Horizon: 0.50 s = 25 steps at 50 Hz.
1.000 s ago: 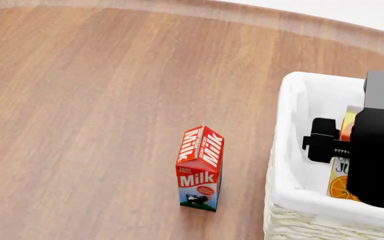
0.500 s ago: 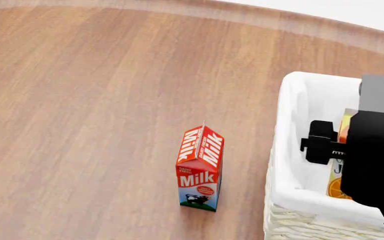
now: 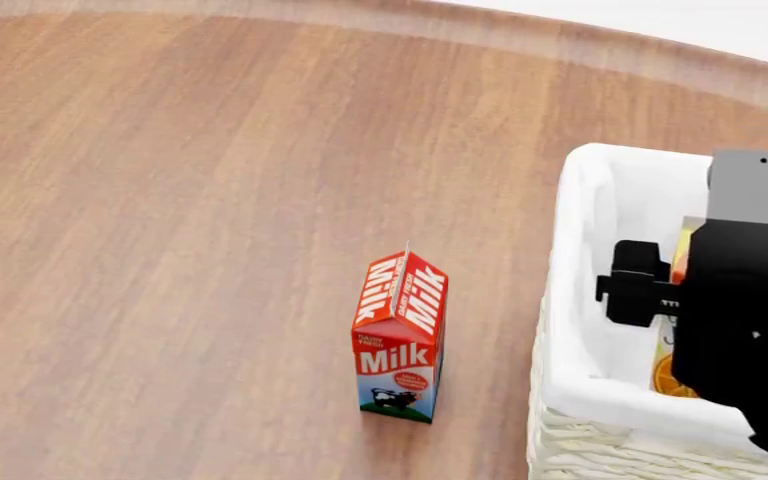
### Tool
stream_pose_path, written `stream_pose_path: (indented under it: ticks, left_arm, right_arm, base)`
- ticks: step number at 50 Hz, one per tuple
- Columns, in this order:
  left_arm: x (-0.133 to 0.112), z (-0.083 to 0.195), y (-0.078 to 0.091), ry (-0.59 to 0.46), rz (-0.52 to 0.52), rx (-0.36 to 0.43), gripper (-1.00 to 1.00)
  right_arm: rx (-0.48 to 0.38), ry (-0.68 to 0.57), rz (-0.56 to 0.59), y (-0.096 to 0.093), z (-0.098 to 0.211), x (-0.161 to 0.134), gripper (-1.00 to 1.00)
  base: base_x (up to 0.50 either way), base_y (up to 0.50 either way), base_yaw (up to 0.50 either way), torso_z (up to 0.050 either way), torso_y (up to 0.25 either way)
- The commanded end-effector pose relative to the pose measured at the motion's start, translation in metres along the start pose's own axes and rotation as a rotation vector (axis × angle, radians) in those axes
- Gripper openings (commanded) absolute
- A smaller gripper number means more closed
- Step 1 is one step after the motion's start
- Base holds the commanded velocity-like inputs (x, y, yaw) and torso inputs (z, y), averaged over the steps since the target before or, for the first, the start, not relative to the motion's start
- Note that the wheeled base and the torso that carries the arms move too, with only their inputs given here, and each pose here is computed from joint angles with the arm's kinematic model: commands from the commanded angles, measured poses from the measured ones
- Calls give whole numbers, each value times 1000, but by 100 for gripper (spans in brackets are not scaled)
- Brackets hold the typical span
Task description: Pick up the orange juice, and put it in the basket.
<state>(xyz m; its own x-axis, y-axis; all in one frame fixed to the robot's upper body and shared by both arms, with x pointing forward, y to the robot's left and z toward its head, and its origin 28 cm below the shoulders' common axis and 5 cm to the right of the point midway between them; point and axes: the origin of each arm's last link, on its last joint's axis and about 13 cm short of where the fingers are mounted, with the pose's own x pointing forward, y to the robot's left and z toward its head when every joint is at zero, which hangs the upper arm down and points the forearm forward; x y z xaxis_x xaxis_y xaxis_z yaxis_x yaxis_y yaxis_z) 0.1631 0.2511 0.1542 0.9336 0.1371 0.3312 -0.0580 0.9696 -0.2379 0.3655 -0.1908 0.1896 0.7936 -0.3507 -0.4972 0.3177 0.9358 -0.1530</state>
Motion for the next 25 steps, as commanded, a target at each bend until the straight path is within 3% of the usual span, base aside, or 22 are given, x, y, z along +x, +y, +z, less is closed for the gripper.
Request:
stream_pose_path:
  ticks: [1,25]
  left_arm:
    - [1,-1,1,3,2,-2,100]
    - [1,0,1,2,5,0,100]
  right_arm:
    - [-19,-23,-12,0,5,2,-100]
    - [-35,-27,-8,1,3,4,-100]
  base:
    - [0,0,0,0,0]
    - [0,0,0,0,0]
